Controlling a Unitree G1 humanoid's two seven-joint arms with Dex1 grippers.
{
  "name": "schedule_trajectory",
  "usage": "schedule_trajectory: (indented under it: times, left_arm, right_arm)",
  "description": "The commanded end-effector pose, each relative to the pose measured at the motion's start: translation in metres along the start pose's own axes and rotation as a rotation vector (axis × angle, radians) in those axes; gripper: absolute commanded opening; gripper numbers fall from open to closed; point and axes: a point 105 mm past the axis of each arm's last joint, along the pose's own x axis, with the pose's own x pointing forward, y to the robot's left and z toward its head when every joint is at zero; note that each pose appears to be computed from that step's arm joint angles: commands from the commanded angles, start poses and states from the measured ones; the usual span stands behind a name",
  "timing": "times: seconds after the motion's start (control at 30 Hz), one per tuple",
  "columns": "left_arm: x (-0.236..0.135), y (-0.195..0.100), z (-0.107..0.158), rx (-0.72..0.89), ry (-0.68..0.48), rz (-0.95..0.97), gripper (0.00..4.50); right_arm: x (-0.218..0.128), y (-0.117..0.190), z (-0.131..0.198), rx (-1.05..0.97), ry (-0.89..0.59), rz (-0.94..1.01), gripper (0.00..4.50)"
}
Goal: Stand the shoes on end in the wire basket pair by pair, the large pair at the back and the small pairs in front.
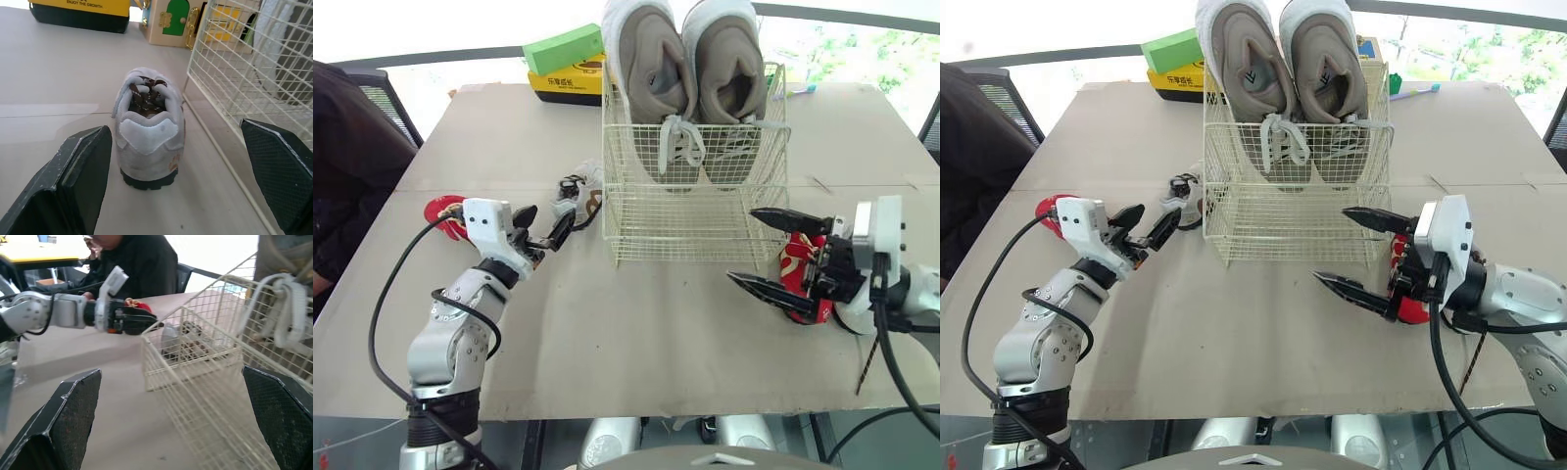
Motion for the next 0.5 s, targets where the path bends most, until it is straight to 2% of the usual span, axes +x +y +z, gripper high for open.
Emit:
schedule_trajectory:
  times: [0.03,0.13,0.3,0.33,0.4,0.5]
  left_arm:
    - [0.005,0.009,0.011,0.045,-0.01,0.029,4.5]
    - [0.016,0.006,0.007,0.075,0.029,-0.005,4.5]
    - [0.03,0.013,-0.02,0.111,0.145,-0.029,4.5]
    - [0.032,0.016,-0.023,0.107,0.157,-0.026,3.98]
    - [0.033,0.016,-0.026,0.111,0.168,-0.035,3.31]
    - [0.039,0.008,-0.027,0.103,0.169,-0.069,1.68]
  right_arm:
    - [0.001,0.007,0.007,-0.037,-0.019,0.021,4.46]
    - [0.001,0.009,0.006,-0.035,-0.013,0.019,4.46]
    - [0.003,0.013,0.006,-0.028,-0.013,0.012,4.46]
    - [0.003,0.013,0.006,-0.028,-0.013,0.008,4.5]
    - [0.002,0.014,0.006,-0.028,-0.013,0.0,4.5]
    - [0.0,0.012,0.006,-0.038,-0.01,-0.02,4.5]
